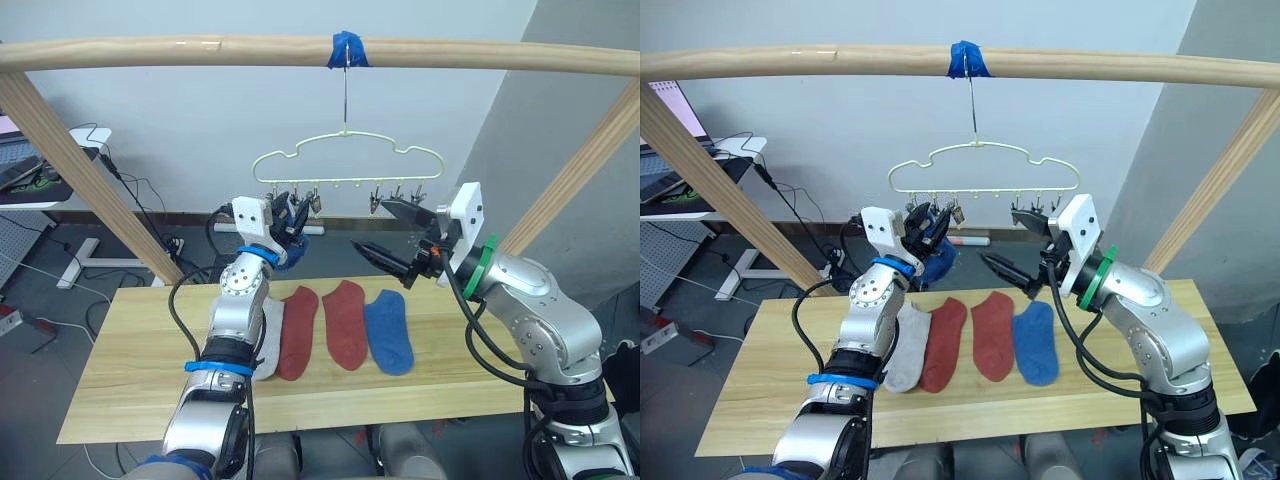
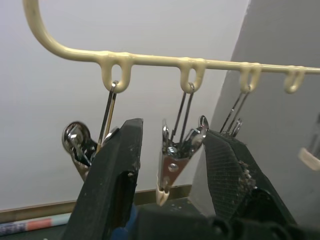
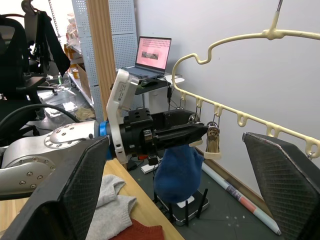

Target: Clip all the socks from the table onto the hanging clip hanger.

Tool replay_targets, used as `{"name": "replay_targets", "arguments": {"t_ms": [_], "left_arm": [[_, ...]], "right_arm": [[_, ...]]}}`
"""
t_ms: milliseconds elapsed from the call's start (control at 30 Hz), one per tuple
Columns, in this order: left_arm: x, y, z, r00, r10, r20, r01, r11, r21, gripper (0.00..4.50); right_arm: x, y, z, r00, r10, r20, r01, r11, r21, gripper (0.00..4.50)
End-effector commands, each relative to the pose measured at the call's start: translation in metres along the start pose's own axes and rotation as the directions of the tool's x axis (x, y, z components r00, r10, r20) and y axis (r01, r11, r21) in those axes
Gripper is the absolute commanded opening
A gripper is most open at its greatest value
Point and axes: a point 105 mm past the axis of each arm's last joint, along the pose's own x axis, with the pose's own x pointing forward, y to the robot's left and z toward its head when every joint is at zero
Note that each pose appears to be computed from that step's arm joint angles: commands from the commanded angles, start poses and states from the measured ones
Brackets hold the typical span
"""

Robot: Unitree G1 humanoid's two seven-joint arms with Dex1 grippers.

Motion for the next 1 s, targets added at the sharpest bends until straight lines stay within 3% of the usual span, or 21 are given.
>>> {"name": "replay_targets", "arguments": {"t_ms": [33, 1000], "left_arm": [[0.000, 0.002, 0.016, 0.999, -0.014, 0.053, 0.014, 1.000, 0.000, 2.15], [0.010, 0.006, 0.019, 0.998, -0.008, 0.058, 0.004, 0.998, 0.065, 2.15]], "right_arm": [[-0.002, 0.002, 0.016, 0.999, 0.006, 0.050, -0.004, 0.999, -0.042, 4.50], [-0.001, 0.001, 0.017, 0.999, 0.007, 0.053, -0.004, 0.999, -0.047, 4.50]]}}
